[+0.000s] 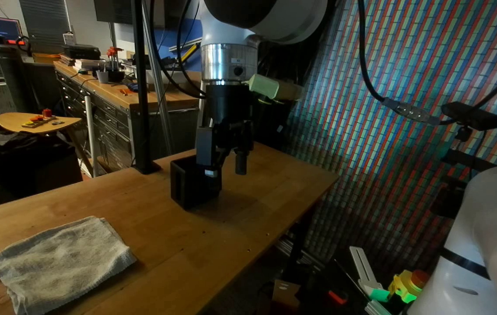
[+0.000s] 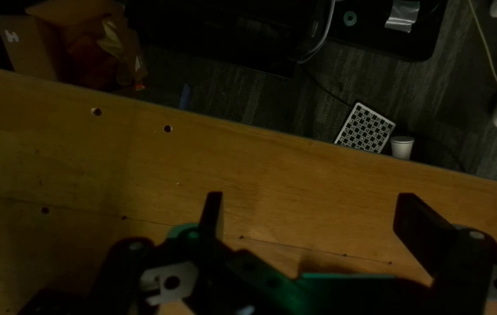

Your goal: Put the towel deep inside the black object

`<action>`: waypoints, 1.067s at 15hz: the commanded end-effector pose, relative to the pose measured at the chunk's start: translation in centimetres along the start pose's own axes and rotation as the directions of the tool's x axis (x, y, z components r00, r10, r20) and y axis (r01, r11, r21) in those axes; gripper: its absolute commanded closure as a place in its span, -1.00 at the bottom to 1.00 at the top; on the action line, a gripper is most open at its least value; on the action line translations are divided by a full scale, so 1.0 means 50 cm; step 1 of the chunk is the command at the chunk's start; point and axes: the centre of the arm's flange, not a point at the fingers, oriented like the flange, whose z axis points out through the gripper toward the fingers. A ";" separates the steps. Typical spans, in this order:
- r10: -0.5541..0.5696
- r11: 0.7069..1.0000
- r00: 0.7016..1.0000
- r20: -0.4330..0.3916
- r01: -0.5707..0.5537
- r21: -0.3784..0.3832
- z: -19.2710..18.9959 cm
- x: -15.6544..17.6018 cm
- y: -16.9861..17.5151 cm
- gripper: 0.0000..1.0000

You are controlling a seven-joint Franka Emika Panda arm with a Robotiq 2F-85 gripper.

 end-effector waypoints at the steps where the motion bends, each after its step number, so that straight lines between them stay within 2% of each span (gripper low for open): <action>1: 0.000 1.000 1.000 0.000 0.000 0.000 0.000 0.000 0.000 -1.00; 5: -0.027 0.999 1.000 0.005 0.027 -0.032 -0.003 0.044 -0.034 -1.00; 10: -0.106 0.984 0.994 -0.010 0.104 -0.142 -0.014 0.152 -0.149 -1.00; 13: -0.190 0.959 0.981 -0.033 0.178 -0.221 -0.018 0.228 -0.232 -1.00; 16: -0.288 0.925 0.955 -0.073 0.257 -0.281 -0.019 0.308 -0.300 -1.00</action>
